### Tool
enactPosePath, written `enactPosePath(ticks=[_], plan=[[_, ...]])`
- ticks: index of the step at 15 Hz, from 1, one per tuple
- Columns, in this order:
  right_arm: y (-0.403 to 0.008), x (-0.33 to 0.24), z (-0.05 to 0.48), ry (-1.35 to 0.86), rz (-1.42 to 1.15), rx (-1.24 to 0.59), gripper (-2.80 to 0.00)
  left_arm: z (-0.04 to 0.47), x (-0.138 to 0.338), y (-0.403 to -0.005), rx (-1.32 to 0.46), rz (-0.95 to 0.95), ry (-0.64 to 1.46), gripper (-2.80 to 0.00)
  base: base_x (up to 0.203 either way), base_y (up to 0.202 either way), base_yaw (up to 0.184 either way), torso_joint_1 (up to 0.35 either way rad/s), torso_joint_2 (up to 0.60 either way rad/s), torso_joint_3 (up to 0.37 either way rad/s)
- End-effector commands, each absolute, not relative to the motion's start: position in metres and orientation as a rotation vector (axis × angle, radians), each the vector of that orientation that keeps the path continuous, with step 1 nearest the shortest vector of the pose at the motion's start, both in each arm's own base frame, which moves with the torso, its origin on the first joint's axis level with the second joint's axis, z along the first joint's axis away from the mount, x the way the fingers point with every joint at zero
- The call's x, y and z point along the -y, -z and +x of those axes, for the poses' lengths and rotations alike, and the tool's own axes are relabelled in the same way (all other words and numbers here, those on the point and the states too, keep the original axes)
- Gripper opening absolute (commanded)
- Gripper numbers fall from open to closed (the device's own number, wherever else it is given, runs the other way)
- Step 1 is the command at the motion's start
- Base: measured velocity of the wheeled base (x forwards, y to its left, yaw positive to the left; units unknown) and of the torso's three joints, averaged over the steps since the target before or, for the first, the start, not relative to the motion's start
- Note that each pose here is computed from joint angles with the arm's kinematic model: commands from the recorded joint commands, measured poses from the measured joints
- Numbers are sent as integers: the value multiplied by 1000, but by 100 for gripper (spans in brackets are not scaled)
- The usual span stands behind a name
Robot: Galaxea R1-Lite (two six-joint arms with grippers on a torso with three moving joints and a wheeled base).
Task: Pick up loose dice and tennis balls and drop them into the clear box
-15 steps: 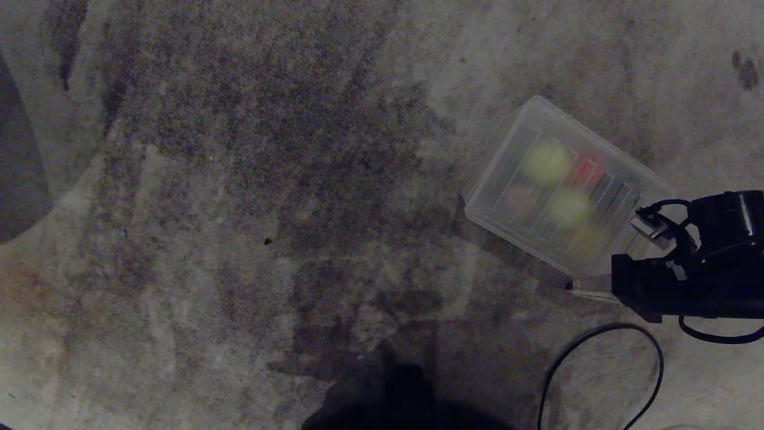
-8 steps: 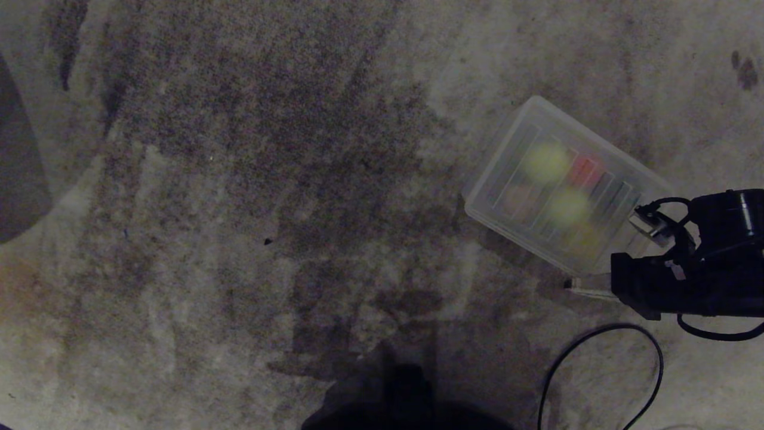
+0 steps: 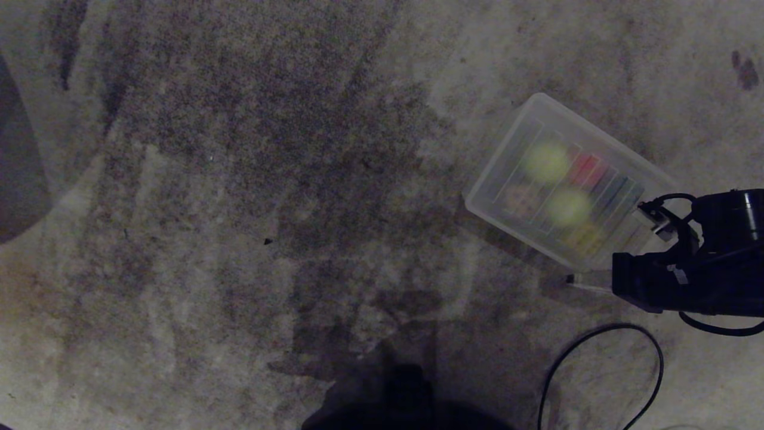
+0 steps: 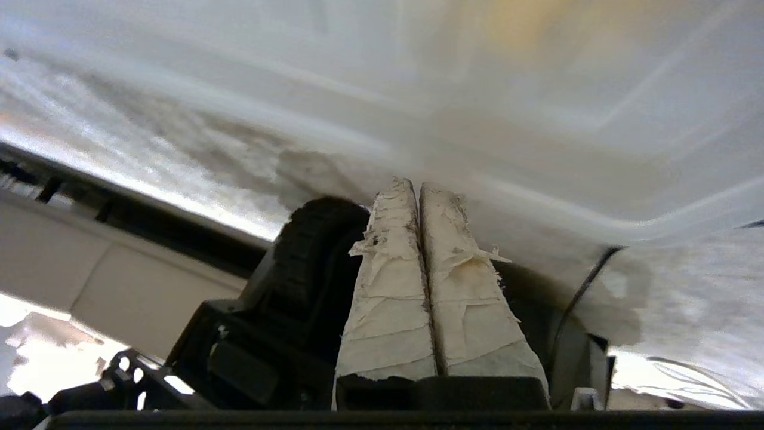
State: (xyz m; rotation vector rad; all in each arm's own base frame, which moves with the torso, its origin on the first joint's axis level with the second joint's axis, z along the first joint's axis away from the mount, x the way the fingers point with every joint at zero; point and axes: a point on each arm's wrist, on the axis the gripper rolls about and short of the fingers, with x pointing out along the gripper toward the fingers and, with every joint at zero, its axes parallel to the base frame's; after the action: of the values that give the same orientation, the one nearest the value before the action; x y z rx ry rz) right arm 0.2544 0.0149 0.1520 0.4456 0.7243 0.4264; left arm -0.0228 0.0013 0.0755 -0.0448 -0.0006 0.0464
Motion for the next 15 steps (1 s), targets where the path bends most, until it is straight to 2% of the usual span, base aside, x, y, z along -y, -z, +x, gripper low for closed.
enactPosePath(ticks=[1, 5, 8, 12, 15], plan=[[-151, -17, 251, -441, 451, -731, -280, -23, -1, -75, -2, -46, -48, -280, 0, 0, 0, 0, 0, 0], [-154, -21, 242, -462, 448, -728, -280, -23, -1, -75, -2, -46, -47, -280, 0, 0, 0, 0, 0, 0], [-170, -21, 224, -478, 430, -661, -280, -23, -1, -75, -2, -46, -48, -280, 0, 0, 0, 0, 0, 0], [-191, -9, 168, -400, 399, -540, -280, -23, -1, -75, -2, -45, -48, -280, 0, 0, 0, 0, 0, 0], [-189, -6, 109, -305, 313, -474, -280, -23, -1, -75, -2, -46, -49, -280, 0, 0, 0, 0, 0, 0]])
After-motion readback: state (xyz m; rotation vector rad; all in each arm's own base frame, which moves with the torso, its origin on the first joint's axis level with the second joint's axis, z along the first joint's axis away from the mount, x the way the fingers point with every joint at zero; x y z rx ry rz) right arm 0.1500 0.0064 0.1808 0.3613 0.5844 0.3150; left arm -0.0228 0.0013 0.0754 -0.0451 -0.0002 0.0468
